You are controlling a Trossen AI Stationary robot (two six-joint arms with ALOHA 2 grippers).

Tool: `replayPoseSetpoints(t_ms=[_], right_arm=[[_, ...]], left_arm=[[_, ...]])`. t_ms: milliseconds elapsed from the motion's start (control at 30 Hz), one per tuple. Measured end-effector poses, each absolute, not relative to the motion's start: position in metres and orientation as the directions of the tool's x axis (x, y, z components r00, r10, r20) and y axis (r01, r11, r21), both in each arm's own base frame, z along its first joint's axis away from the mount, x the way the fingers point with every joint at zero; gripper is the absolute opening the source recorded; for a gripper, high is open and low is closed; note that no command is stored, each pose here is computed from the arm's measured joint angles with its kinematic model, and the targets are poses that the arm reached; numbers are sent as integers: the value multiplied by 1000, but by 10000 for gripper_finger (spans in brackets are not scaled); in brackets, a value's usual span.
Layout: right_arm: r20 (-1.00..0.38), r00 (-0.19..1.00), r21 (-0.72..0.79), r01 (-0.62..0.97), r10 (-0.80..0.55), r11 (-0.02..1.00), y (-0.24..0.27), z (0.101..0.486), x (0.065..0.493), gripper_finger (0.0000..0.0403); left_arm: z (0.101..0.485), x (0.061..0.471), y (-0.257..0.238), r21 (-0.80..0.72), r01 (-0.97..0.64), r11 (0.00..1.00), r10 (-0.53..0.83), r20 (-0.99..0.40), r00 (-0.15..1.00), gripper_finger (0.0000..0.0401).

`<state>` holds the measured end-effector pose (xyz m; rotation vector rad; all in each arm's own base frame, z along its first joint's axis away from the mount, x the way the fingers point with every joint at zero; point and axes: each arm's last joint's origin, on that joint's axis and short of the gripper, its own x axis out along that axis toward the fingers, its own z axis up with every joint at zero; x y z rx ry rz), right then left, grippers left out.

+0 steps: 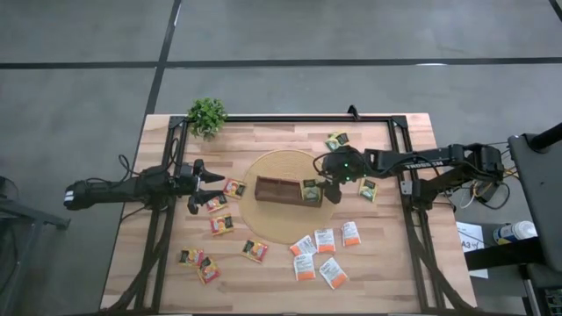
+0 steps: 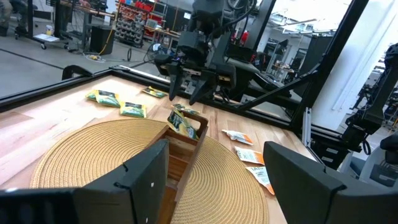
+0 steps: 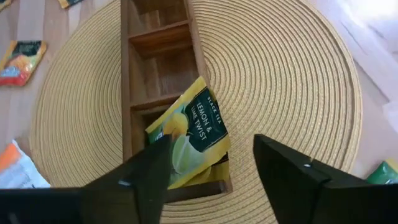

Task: Pick & Place Tea
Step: Put the yellow tea bag into the right section of the wooden organizer

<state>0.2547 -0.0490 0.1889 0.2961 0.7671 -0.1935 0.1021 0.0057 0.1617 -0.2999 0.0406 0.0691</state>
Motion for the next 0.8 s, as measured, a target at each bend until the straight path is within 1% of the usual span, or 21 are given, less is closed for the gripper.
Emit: replayPoseSetpoints(t_ms=[200,400,567,800], right_arm=[[-720,692,114,205,-62,972,-49,184,256,264],[-750,659,119,216,-55,969,-50,173,260,287],[-771,633,108,237,-69,965,-51,166,262,289],[-798,578,16,304,-171,953,-54,163,259,273]], left_arm=[[162,102,6,-294,-74,953,62,-50,997,257],[162,102,6,-294,-74,953,62,-50,997,257],[162,102,6,-294,-74,953,62,-50,997,257],[162,102,6,-294,-74,953,62,-50,997,257]])
